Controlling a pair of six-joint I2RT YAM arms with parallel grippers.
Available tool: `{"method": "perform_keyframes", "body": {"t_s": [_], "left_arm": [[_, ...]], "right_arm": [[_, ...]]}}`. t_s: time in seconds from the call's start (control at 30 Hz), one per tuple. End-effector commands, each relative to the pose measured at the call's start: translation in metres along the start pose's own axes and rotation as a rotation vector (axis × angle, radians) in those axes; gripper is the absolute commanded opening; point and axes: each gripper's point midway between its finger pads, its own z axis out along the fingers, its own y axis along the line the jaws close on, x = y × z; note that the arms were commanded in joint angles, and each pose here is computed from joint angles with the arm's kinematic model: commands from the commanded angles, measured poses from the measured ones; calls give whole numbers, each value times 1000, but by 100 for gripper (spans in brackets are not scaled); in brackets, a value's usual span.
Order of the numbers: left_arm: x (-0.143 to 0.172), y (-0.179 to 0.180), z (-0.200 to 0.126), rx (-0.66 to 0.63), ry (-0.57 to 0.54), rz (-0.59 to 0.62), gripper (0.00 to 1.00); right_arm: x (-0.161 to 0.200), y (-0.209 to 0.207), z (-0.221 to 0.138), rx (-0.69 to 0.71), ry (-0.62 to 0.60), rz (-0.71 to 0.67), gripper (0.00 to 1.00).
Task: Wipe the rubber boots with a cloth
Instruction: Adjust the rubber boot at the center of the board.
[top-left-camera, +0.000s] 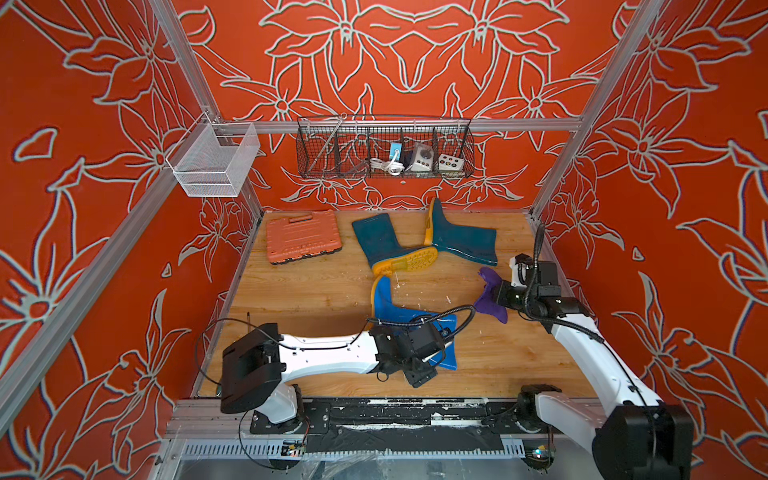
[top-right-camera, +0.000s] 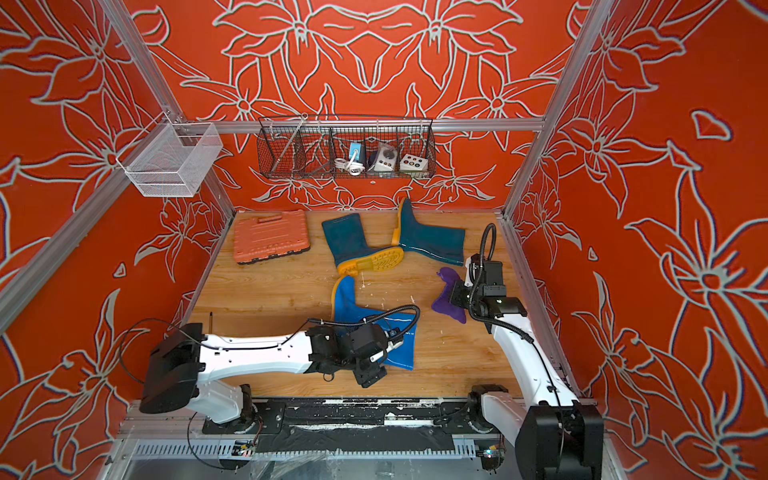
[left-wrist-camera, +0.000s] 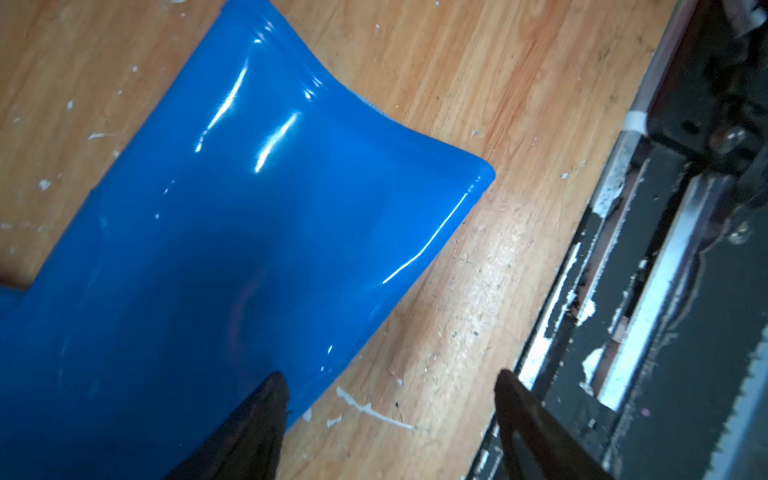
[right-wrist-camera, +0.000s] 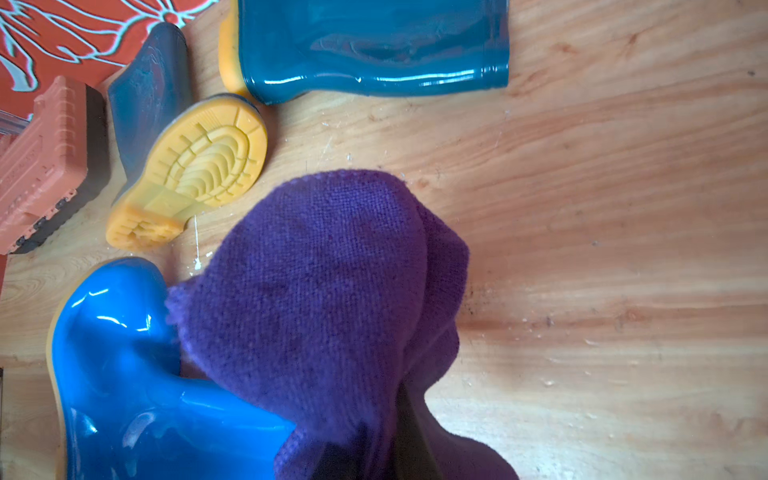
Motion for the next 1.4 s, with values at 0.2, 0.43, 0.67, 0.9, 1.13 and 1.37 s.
{"method": "perform_keyframes", "body": {"t_s": [0.2, 0.43, 0.67, 0.9, 1.13, 1.37], "left_arm": [[-33, -9, 51, -77, 7, 174, 78], [-41, 25, 75, -300, 88, 182, 56], [-80, 30, 38, -331, -30, 165, 0], [-166, 36, -52, -222, -295, 102, 0], [-249, 59, -151, -115, -610, 24, 0], [-231, 96, -181, -170, -783, -265, 0]], "right_arm": [[19, -7, -8, 0, -25, 31, 0], [31, -10, -12, 1, -19, 41, 0], [26, -12, -36, 31, -85, 32, 0], [1, -6, -83, 66, -227, 7, 0], [-7, 5, -104, 41, -257, 0, 0], [0, 11, -101, 2, -225, -6, 0]]}}
